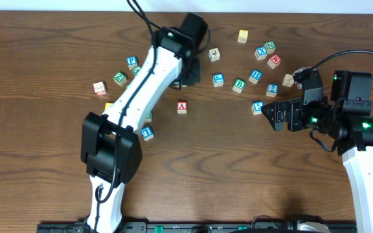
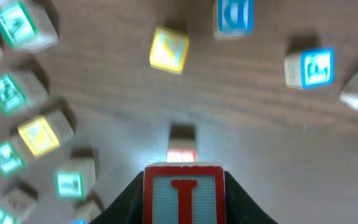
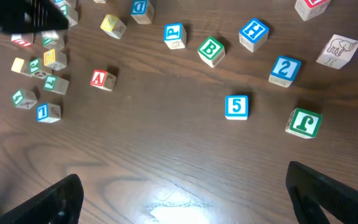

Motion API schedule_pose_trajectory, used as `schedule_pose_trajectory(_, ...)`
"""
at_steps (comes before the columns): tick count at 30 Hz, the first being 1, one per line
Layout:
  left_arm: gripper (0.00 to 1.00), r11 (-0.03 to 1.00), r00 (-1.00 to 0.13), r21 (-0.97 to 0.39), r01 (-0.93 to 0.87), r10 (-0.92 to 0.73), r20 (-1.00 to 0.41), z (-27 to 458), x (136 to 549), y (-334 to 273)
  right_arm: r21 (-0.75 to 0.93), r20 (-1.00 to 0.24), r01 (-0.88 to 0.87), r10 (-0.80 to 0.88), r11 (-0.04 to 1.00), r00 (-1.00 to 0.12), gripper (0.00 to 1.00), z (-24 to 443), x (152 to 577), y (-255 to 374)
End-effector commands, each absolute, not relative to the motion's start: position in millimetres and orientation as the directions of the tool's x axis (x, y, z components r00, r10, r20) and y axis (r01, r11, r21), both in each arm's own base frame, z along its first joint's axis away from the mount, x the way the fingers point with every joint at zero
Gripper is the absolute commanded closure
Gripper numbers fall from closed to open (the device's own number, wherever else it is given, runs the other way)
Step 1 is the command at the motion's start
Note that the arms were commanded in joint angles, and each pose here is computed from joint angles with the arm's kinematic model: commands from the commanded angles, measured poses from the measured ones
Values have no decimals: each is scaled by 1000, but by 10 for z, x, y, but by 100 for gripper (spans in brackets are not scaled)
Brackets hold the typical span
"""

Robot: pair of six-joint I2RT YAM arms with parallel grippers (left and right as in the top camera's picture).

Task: Spell out AI2
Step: 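Carry the 'I' block to the right of the 'A' block and lower it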

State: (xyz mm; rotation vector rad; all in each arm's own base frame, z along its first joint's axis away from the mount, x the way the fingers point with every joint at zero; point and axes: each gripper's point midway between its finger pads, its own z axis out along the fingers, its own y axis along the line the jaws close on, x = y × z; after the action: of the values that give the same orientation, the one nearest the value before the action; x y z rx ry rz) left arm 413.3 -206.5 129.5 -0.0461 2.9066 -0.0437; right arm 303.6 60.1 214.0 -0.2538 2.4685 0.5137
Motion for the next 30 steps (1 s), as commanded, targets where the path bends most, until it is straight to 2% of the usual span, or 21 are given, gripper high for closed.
schedule_pose_trajectory(1, 72, 999, -977, -15, -34, -36, -209, 1275, 3973, -2148, 298, -614, -311, -68, 902, -786, 1, 2229, 3060, 607)
schedule_pose_trajectory(11, 72, 996, -988, 15, -85, -83, -132, 782, 3713, -2187, 298, -614, -311, -68, 902, -787, 1, 2228, 3060, 607)
schedule_pose_trajectory(18, 72, 994, -981, -84, -66, -80, -176, 556, 3817, -2402, 298, -614, -311, -68, 902, -786, 1, 2229, 3060, 607)
schedule_pose_trajectory(30, 72, 998, -976, -70, -11, -26, -218, 253, 3763, -2465, 298, -614, -311, -68, 902, -787, 1, 2228, 3060, 607)
